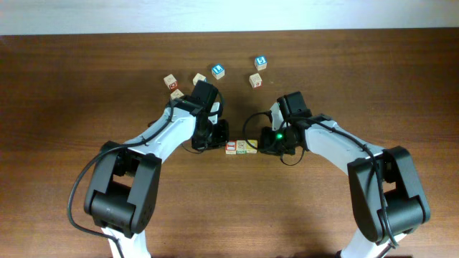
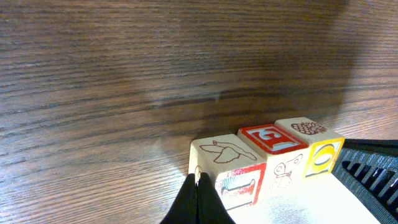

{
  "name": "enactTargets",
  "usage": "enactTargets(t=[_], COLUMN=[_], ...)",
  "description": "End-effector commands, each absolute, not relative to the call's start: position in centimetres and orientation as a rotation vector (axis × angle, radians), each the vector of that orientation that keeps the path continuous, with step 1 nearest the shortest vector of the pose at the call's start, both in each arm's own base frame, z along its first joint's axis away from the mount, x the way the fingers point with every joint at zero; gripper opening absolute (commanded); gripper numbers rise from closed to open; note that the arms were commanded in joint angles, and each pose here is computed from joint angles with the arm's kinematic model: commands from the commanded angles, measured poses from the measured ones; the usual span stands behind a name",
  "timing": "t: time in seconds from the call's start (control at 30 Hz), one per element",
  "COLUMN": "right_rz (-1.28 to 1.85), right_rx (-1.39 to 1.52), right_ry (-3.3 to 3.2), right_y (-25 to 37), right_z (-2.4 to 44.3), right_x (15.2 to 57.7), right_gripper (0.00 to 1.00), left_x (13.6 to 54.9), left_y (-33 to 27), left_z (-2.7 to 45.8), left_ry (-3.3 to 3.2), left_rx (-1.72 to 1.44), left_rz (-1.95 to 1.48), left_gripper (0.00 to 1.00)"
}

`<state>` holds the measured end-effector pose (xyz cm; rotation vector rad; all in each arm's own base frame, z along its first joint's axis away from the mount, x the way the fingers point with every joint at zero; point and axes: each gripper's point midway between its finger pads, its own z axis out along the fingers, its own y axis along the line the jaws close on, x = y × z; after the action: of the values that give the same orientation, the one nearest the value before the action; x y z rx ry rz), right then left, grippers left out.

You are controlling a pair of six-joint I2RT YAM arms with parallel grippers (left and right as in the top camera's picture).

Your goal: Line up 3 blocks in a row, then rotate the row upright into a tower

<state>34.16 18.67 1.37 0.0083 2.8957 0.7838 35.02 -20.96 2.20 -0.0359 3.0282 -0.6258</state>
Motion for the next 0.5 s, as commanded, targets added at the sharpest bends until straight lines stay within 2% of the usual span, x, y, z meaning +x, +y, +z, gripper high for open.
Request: enactTargets(t=[0.0,0.27,0.47], right_rz=[0.818,0.887,1.051], right_rx=[-0.03,-0.05,-0.141], right_ry=[2.888,2.876,2.805], right_y=[18.9,19.6,21.3], right_z=[1.2,1.6,3.1], right_x=[34.0,33.8,33.9], right_gripper=[0.04,0.04,0.04], left_x=[34.5,34.2,34.2], left_y=[-21.2,-21.2,-21.3], left_z=[1.9,1.9,1.9], left_ry=[3.046,3.058,3.058], left_rx=[-0.006,-0.01,-0.009], left_rz=[-0.645,-0.647,-0.651], left_gripper=[0.0,0.0,0.0])
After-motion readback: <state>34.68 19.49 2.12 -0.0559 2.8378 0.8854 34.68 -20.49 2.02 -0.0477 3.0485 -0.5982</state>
